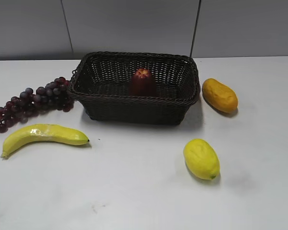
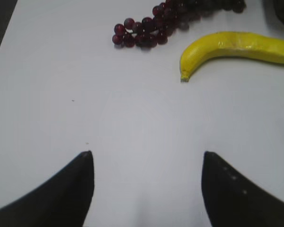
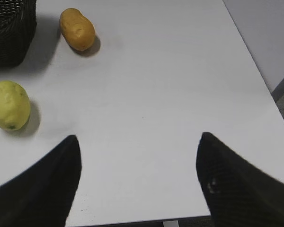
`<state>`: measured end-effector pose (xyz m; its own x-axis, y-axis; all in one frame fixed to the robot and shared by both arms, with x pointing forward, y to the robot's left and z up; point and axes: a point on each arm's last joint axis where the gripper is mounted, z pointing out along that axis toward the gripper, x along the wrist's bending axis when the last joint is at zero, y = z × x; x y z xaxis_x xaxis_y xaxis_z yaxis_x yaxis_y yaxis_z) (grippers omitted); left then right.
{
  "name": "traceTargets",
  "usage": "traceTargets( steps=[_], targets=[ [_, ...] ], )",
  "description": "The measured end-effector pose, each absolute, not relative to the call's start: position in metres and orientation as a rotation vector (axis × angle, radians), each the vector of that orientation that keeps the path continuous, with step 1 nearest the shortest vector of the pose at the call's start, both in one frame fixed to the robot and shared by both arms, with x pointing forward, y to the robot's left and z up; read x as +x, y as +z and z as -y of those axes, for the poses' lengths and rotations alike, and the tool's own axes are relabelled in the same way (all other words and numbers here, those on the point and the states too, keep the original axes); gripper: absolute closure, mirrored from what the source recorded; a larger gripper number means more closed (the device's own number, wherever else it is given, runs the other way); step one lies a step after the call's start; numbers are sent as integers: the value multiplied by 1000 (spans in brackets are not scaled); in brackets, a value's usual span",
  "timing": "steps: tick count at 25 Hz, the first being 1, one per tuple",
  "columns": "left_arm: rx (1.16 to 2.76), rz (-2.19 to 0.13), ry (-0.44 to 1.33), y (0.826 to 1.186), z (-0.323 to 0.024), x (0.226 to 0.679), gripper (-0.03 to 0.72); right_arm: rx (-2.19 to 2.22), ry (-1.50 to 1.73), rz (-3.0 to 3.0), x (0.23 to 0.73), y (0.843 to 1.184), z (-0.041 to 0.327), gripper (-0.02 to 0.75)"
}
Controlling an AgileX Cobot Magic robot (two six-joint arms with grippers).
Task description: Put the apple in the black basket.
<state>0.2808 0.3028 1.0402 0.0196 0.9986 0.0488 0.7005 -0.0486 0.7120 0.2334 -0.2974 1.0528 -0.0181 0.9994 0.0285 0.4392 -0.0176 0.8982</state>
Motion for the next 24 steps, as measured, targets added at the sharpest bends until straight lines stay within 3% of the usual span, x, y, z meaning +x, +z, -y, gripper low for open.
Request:
traceTargets(
  steps=[12,19,24],
  targets=[
    [1627,-1565,964,1045,-302,242,236,1544,995,-1544,233,1053,297,163],
    [1622,-1560,970,1044,-302,240,239,1545,995,-1544,233,1053,297,163],
    [1622,-1560,970,1044,-302,240,162,1545,995,-1544,233,1053,297,163]
  ],
)
